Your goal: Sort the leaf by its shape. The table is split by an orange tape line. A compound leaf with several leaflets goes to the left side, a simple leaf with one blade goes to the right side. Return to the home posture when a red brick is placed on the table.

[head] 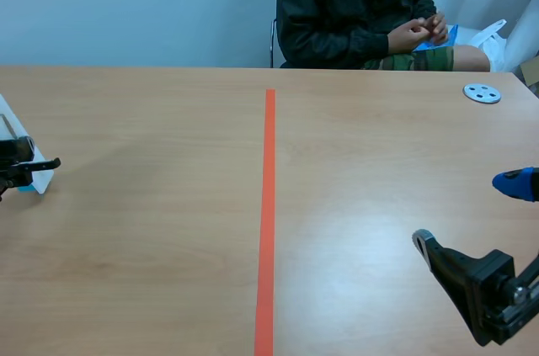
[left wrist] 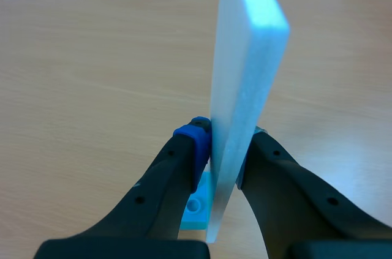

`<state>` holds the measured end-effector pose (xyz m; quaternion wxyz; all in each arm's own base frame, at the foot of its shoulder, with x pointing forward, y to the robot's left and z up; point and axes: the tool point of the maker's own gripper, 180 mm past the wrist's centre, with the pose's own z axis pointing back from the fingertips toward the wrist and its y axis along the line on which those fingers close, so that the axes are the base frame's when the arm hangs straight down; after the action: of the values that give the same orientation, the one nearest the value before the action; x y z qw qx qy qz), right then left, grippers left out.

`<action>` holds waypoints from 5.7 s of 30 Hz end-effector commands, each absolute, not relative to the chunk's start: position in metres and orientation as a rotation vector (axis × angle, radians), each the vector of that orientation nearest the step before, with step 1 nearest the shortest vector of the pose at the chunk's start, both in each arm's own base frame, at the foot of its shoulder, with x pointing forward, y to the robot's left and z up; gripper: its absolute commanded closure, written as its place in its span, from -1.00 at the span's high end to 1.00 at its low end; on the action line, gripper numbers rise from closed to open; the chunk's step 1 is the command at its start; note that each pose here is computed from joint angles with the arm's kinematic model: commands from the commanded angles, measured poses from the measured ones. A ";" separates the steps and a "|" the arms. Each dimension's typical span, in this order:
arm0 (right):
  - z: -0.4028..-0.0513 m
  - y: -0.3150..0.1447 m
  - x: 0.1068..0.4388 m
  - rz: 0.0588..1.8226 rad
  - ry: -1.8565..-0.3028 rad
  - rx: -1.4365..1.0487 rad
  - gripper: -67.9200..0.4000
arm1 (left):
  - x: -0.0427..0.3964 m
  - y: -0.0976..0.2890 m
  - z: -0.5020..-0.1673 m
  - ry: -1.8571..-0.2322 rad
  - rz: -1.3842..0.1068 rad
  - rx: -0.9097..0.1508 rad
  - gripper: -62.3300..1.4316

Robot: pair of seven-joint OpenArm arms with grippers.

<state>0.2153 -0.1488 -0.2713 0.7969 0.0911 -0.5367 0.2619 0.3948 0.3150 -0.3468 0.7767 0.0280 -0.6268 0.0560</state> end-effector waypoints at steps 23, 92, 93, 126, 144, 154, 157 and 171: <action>-0.264 -0.149 0.220 0.568 -1.183 0.194 1.00 | 0.401 0.290 -0.341 -1.379 0.029 -0.009 -0.61; -0.263 -0.149 0.221 0.569 -1.184 0.194 1.00 | 0.203 0.088 -0.241 -1.233 -0.556 -0.518 1.00; -0.263 -0.149 0.221 0.569 -1.184 0.194 1.00 | 0.203 0.087 -0.242 -1.232 -0.549 -0.516 1.00; -0.263 -0.149 0.221 0.574 -1.183 0.193 1.00 | 0.203 0.083 -0.253 -1.191 -0.503 -0.497 1.00; -0.264 -0.149 0.221 0.574 -1.182 0.193 1.00 | 0.203 0.083 -0.253 -1.192 -0.503 -0.498 1.00; -0.267 -0.150 0.220 0.575 -1.164 0.188 1.00 | 0.203 0.084 -0.253 -1.189 -0.514 -0.500 1.00; -0.268 -0.150 0.219 0.576 -1.153 0.184 1.00 | 0.203 0.084 -0.252 -1.195 -0.513 -0.502 1.00; -0.262 -0.150 0.233 0.604 -1.165 0.171 1.00 | 0.203 0.084 -0.252 -1.195 -0.512 -0.501 1.00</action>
<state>0.2265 -0.1493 -0.2700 0.7986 0.0824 -0.5285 0.2760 0.1995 0.0847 -0.2605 0.7777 -0.2250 -0.5358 -0.2396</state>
